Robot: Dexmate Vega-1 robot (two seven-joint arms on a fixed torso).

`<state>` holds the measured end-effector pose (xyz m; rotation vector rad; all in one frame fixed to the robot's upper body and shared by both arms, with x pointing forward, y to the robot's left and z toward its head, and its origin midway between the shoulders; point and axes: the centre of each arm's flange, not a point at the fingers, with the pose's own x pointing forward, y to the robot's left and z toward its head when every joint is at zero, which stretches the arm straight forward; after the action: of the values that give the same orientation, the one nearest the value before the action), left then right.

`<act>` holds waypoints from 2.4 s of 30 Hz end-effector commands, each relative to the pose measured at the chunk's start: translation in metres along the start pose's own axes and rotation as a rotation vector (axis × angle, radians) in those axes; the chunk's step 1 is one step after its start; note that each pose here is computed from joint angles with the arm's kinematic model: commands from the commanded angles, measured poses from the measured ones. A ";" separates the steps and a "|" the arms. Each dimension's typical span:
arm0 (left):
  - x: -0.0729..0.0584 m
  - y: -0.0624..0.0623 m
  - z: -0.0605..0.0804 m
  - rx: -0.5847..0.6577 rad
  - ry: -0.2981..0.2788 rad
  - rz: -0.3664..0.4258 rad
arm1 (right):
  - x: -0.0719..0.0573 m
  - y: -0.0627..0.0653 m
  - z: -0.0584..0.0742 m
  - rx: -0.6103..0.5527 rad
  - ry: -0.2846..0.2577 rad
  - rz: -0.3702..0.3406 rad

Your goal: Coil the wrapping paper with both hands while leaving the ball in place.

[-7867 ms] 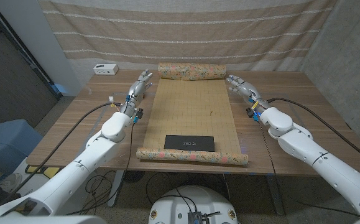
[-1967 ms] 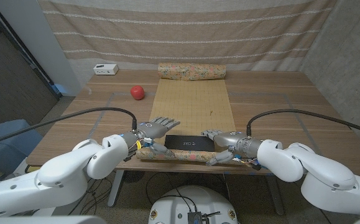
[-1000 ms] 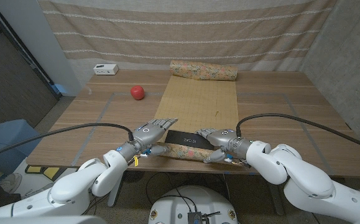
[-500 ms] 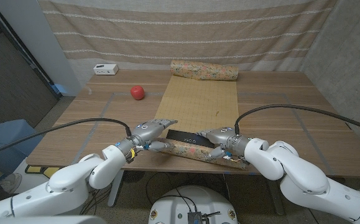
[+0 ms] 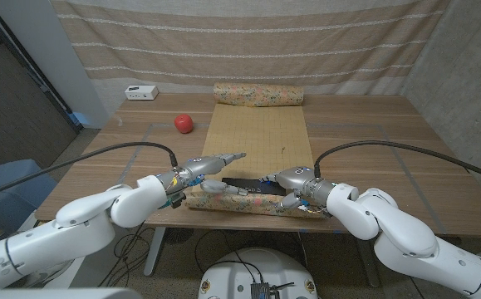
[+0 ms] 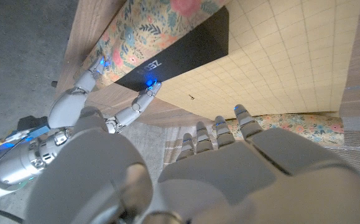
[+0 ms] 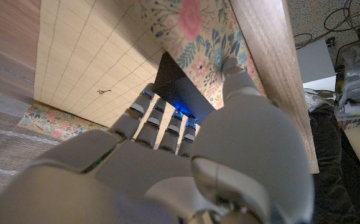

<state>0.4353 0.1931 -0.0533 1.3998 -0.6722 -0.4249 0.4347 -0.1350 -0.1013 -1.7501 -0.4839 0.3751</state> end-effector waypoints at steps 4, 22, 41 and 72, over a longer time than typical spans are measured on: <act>-0.005 0.027 0.039 0.084 0.015 -0.172 | 0.002 0.003 -0.005 0.014 -0.004 -0.008; 0.008 -0.013 0.051 0.402 0.157 -0.207 | 0.004 -0.001 -0.006 0.025 -0.010 -0.009; 0.023 -0.041 0.031 0.534 0.256 -0.202 | 0.003 -0.001 -0.008 0.039 -0.018 -0.011; 0.013 -0.047 0.015 0.547 0.141 0.144 | 0.001 -0.001 -0.015 0.047 -0.021 -0.059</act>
<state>0.4423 0.1612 -0.0976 1.9016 -0.7416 -0.0763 0.4433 -0.1439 -0.0962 -1.6988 -0.5049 0.3789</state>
